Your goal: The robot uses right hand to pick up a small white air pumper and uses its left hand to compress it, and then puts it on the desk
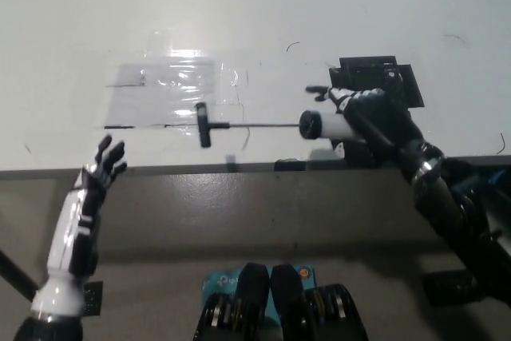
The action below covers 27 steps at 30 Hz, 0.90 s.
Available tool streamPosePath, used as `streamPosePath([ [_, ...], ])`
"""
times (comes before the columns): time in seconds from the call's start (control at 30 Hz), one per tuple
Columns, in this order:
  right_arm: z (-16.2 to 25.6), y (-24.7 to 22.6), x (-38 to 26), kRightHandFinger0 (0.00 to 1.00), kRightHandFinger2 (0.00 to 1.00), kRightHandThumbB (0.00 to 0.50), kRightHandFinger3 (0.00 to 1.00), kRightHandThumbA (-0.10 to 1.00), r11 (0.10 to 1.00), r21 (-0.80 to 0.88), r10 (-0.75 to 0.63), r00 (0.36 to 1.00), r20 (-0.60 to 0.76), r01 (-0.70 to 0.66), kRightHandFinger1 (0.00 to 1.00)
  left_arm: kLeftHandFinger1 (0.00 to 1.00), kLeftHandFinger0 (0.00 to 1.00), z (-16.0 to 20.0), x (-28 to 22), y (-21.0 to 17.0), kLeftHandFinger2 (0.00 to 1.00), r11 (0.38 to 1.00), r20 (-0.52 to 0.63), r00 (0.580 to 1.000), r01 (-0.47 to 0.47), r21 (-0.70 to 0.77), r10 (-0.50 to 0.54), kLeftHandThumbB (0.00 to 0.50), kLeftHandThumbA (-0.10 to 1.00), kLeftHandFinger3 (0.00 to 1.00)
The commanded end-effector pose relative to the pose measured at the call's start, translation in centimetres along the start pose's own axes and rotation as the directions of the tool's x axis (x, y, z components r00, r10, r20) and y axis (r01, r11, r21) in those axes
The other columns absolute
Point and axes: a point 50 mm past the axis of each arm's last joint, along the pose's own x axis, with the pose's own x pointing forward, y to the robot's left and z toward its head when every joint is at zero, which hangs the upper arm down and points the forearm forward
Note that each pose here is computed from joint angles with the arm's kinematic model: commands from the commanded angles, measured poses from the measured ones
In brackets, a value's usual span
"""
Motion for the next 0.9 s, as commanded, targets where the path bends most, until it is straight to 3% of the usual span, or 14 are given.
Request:
streamPosePath([
  [0.0, 4.6, -7.3, -0.6, 0.00, 0.73, 0.171, 0.85, -0.10, 0.997, -0.068, -0.030, 0.989, 0.143, 0.040, 0.47, 1.00, 1.00, 4.5, 5.5, 1.1, 1.00, 0.996, 0.167, 0.982, -0.083, -0.043, 0.089, 0.107, 1.00, 1.00],
  [0.17, 6.0, -7.5, -1.1, 0.01, 0.74, 0.200, 0.85, -0.10, 0.995, -0.095, -0.002, 0.986, 0.165, 0.018, 0.47, 1.00, 1.00, 4.7, 8.5, -0.2, 1.00, 0.997, 0.165, 0.984, -0.068, -0.022, 0.071, 0.194, 1.00, 1.00],
  [0.23, 6.3, -7.6, -1.3, 0.01, 0.74, 0.202, 0.84, -0.10, 0.995, -0.103, 0.004, 0.988, 0.154, 0.012, 0.47, 1.00, 1.00, 4.9, 9.2, -0.8, 1.00, 0.998, 0.167, 0.984, -0.061, -0.025, 0.064, 0.196, 1.00, 1.00],
  [0.37, 7.0, -7.6, -1.5, 0.00, 0.73, 0.197, 0.84, -0.10, 0.994, -0.113, 0.015, 0.987, 0.160, 0.003, 0.46, 1.00, 1.00, 5.5, 10.4, -2.8, 1.00, 0.998, 0.160, 0.986, -0.035, -0.046, 0.042, 0.245, 1.00, 1.00],
  [0.63, 7.4, -7.8, -1.3, 0.00, 0.74, 0.206, 0.86, -0.10, 0.992, -0.122, 0.032, 0.989, 0.143, -0.014, 0.46, 1.00, 1.00, 6.4, 9.9, -5.5, 1.00, 0.995, 0.173, 0.985, -0.009, -0.100, 0.027, 0.199, 1.00, 1.00],
  [0.8, 7.2, -7.7, -1.1, 0.00, 0.74, 0.200, 0.85, -0.10, 0.993, -0.119, 0.028, 0.991, 0.128, -0.013, 0.46, 1.00, 1.00, 6.9, 8.1, -6.1, 1.00, 0.992, 0.178, 0.983, -0.020, -0.124, 0.042, 0.260, 1.00, 1.00],
  [0.87, 7.0, -7.6, -1.2, 0.00, 0.73, 0.200, 0.85, -0.10, 0.993, -0.118, 0.026, 0.993, 0.118, -0.012, 0.45, 1.00, 1.00, 6.9, 7.4, -6.2, 1.00, 0.989, 0.177, 0.983, -0.021, -0.144, 0.047, 0.257, 1.00, 1.00],
])
